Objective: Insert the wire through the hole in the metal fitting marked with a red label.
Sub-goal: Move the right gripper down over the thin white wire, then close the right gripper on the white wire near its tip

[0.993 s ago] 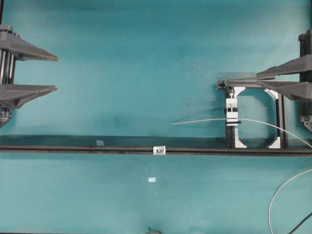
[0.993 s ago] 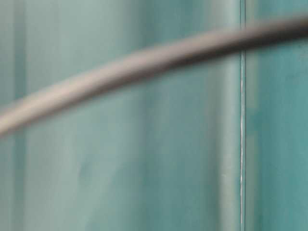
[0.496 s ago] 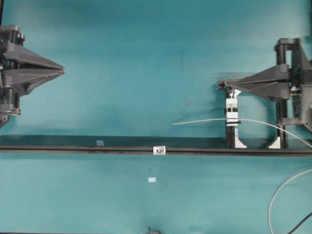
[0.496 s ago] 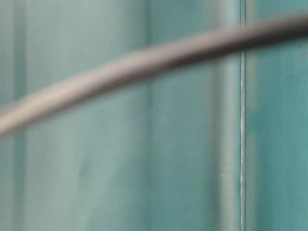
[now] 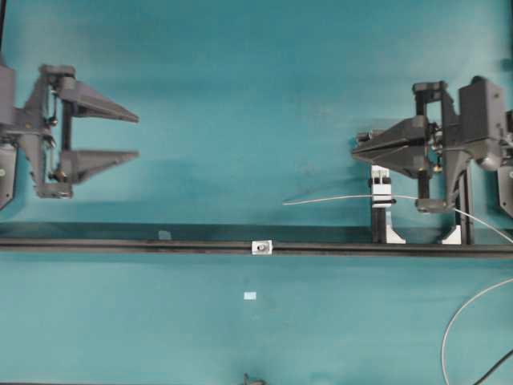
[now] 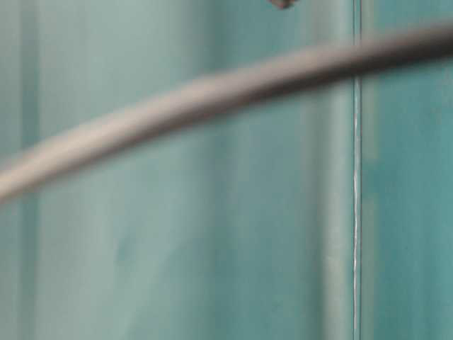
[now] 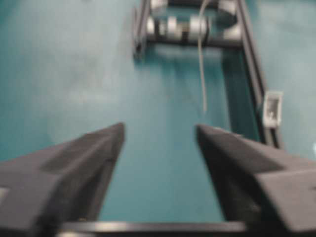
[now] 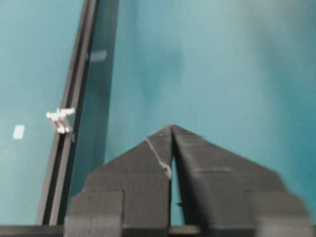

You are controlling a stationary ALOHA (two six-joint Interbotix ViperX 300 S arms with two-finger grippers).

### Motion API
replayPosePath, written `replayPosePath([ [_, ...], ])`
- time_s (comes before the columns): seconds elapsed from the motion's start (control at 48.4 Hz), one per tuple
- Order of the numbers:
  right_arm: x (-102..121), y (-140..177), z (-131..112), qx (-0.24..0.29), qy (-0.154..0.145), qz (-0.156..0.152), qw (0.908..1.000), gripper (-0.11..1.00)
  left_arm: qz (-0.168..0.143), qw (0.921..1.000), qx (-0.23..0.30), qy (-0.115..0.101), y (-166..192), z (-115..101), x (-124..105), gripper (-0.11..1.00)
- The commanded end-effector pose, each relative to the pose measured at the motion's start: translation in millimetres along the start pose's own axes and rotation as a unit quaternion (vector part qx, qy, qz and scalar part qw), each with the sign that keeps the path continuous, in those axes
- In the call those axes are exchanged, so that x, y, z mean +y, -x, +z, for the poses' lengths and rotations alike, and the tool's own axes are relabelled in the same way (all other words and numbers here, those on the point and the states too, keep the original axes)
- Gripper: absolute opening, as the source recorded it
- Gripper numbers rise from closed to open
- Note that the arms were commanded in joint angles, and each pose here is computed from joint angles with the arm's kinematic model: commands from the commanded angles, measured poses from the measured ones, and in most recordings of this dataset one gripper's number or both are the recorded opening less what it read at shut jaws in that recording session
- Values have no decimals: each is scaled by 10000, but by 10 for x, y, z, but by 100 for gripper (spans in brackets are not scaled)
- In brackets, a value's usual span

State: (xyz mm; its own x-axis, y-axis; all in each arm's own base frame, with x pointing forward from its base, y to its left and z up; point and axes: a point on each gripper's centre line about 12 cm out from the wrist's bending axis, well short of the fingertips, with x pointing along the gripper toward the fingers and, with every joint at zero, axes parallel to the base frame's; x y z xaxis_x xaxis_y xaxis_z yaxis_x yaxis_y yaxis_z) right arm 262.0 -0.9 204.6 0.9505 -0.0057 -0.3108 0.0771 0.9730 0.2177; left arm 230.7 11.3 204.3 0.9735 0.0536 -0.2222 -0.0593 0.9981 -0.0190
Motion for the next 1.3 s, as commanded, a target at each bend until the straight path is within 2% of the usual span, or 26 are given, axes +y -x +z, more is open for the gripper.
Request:
replayPosePath([
  [0.0, 6, -75, 8, 54, -36, -6, 10000, 24, -9, 10000, 0, -5, -94, 31, -8, 37],
  [0.124, 3, -176, -119, 339, -141, -34, 9993, 61, -1, 10000, 77, -32, -161, -48, -6, 75],
  [0.145, 9, -193, -131, 372, -166, -29, 9992, 67, -1, 10000, 69, -33, -169, -53, -5, 79],
  [0.186, 16, -225, -161, 444, -188, -27, 9988, 74, 2, 10000, 69, -34, -180, -74, -4, 79],
  [0.289, 44, -297, -215, 586, -176, 1, 9981, 70, 6, 10000, 61, -36, -195, -123, -2, 77],
  [0.62, 47, -432, -375, 911, -168, -30, 9957, 70, 13, 9994, 337, -73, -279, -270, 0, 78],
  [1.158, 114, -648, -518, 1281, -111, 2, 9917, 69, 21, 9992, 399, -61, -296, -325, 3, 78],
  [1.282, 105, -683, -564, 1369, -229, -40, 9903, 69, 21, 9992, 399, -61, -295, -323, 3, 78],
])
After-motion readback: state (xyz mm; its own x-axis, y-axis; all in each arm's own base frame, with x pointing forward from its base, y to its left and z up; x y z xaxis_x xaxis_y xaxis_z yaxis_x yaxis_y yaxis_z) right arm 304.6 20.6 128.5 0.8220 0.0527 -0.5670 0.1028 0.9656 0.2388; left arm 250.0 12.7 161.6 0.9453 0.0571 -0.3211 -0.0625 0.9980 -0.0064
